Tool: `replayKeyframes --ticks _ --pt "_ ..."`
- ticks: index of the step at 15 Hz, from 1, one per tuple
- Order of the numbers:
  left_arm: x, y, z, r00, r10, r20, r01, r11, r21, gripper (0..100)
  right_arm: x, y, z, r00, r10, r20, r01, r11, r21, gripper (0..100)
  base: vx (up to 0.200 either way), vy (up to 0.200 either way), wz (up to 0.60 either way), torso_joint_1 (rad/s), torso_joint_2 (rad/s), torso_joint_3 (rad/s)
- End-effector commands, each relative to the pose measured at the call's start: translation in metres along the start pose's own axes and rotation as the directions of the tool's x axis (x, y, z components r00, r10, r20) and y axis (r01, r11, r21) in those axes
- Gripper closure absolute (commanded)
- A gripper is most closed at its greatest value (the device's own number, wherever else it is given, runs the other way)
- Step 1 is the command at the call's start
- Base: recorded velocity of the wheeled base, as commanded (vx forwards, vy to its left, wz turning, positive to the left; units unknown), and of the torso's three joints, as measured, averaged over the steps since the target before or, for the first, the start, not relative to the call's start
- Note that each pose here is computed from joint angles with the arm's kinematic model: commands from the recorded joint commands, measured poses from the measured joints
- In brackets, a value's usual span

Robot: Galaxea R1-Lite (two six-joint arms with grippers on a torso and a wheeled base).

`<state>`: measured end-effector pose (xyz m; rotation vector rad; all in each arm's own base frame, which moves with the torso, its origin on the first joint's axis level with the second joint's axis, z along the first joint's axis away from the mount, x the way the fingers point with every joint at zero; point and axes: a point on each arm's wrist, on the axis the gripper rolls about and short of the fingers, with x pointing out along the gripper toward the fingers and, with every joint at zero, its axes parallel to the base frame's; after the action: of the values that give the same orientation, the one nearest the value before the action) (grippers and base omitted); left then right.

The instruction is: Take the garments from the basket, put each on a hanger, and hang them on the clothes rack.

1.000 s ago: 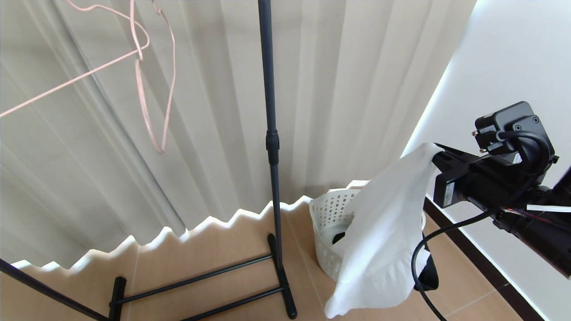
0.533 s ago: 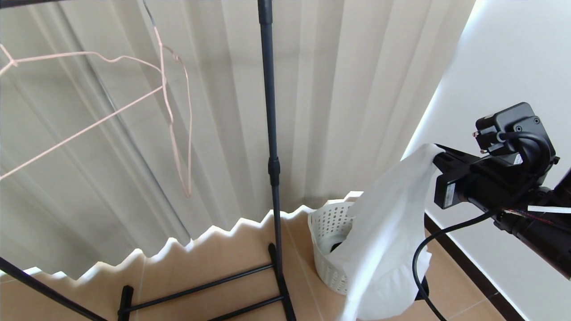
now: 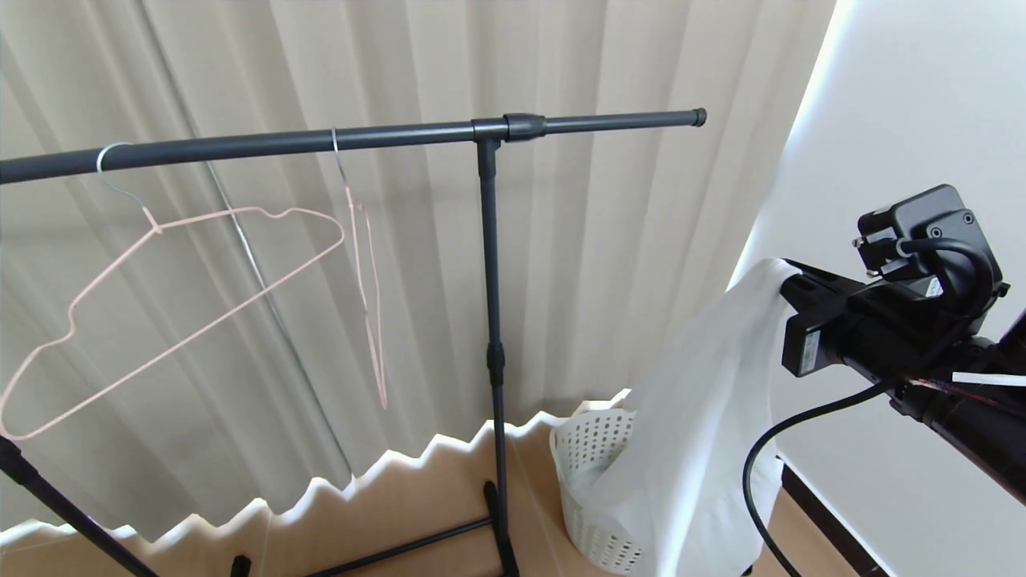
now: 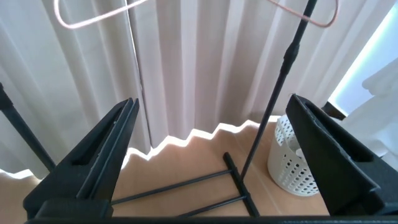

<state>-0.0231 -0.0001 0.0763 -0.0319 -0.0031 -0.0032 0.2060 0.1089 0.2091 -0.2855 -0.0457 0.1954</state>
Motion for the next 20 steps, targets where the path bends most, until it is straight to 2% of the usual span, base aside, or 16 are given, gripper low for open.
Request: replayKeyframes --ticks 1,8,15,20 --pt "0.0 0.0 0.0 1.0 0.0 0.0 0.0 1.0 0.0 0 -0.0002 0.0005 -0.0016 1.0 0.002 -0.005 -0.002 1.0 -0.002 100 0.0 0.0 0.0 0.242 -0.58 -0.198" --pt "0.0 0.0 0.0 1.0 0.002 0.0 -0.002 1.0 0.001 0 -0.0048 -0.002 0.0016 1.0 -0.002 0.011 0.002 1.0 0.001 100 0.0 0.0 0.0 0.216 -0.49 -0.259" --pt "0.0 0.0 0.0 1.0 0.002 0.0 -0.002 1.0 0.001 0 -0.0044 -0.0004 -0.0034 1.0 0.004 -0.009 -0.004 1.0 -0.012 100 0.0 0.0 0.0 0.17 -0.37 -0.218" --pt "0.0 0.0 0.0 1.0 0.002 0.0 -0.002 1.0 0.001 0 -0.0047 -0.0006 -0.0031 1.0 0.004 -0.008 -0.004 1.0 -0.011 100 0.0 0.0 0.0 0.049 -0.09 -0.088"
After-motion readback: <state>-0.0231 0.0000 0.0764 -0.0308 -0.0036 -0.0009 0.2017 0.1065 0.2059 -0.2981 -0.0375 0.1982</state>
